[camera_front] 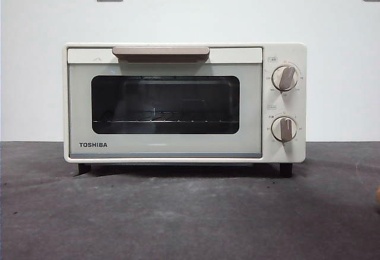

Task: The left arm flap open the oven, the right arm pick bread and place it into oven, the left arm flap close the oven

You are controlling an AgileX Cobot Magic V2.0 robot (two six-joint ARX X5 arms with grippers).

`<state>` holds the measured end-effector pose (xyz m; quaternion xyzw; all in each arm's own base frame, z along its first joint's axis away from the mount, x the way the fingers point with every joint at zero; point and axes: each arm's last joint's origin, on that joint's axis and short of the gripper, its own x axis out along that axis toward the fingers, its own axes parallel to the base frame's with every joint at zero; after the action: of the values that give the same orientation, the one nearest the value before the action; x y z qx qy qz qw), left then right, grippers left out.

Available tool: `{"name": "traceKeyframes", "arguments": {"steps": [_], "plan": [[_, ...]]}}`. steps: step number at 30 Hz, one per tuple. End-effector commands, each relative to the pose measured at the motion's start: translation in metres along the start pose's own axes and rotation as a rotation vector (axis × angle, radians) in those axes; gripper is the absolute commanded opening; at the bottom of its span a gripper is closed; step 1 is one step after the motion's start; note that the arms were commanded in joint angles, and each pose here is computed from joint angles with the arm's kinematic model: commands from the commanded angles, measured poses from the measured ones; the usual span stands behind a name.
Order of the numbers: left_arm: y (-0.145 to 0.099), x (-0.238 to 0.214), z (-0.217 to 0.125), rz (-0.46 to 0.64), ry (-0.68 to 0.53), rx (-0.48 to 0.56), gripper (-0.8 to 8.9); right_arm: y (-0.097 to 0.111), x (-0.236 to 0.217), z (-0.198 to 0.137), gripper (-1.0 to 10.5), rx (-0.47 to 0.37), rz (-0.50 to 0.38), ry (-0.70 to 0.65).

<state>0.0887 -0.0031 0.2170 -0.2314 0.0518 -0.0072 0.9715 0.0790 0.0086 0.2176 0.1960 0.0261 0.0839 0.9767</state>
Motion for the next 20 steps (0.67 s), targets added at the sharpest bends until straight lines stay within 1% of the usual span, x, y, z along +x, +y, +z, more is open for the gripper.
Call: {"name": "traceKeyframes", "arguments": {"steps": [1, 4, 11, 17, 20], "plan": [[-0.01, -0.003, 0.017, -0.023, 0.029, -0.046, 0.16, 0.008, -0.006, 0.018, 0.1, 0.024, -0.007, 0.026], [-0.022, -0.003, 0.036, -0.041, 0.073, -0.017, 0.16, 0.017, -0.011, 0.034, 0.1, -0.005, 0.01, 0.082], [-0.052, 0.001, 0.072, -0.16, 0.192, 0.092, 0.16, 0.034, -0.013, 0.068, 0.1, -0.087, 0.075, 0.236], [-0.071, 0.007, 0.084, -0.298, 0.302, 0.155, 0.16, 0.048, -0.005, 0.092, 0.1, -0.146, 0.198, 0.351], [-0.077, 0.01, 0.084, -0.363, 0.374, 0.188, 0.16, 0.052, 0.0, 0.099, 0.1, -0.174, 0.237, 0.425]]}}
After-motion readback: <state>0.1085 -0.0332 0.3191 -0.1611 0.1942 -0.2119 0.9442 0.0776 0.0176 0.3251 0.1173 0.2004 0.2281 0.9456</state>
